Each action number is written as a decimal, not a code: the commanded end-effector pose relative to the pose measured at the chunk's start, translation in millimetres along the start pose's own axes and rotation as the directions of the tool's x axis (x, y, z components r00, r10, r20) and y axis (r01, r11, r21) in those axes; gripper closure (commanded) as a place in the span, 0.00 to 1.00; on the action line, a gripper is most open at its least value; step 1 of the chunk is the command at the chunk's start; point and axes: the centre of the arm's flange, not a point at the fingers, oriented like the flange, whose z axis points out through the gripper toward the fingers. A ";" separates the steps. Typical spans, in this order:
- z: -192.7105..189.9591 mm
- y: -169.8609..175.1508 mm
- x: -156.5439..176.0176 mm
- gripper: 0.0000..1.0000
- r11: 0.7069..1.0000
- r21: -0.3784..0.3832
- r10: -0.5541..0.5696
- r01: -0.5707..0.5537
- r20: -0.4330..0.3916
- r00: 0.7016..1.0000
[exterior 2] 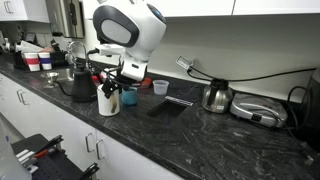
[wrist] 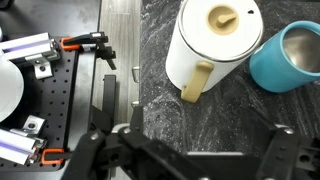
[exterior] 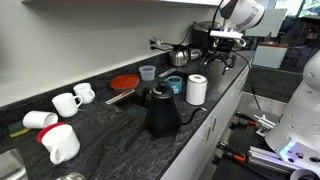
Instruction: Move the jar closer to the kettle
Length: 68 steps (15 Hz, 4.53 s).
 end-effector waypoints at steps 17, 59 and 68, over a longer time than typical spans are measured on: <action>65.1 40.5 45.7 0.00 0.925 0.061 0.331 -0.375 0.357 0.873; 83.5 20.1 62.4 0.94 0.981 0.028 0.165 -0.194 0.417 0.894; 55.5 10.0 32.9 0.94 0.998 0.059 0.009 -0.036 0.412 0.911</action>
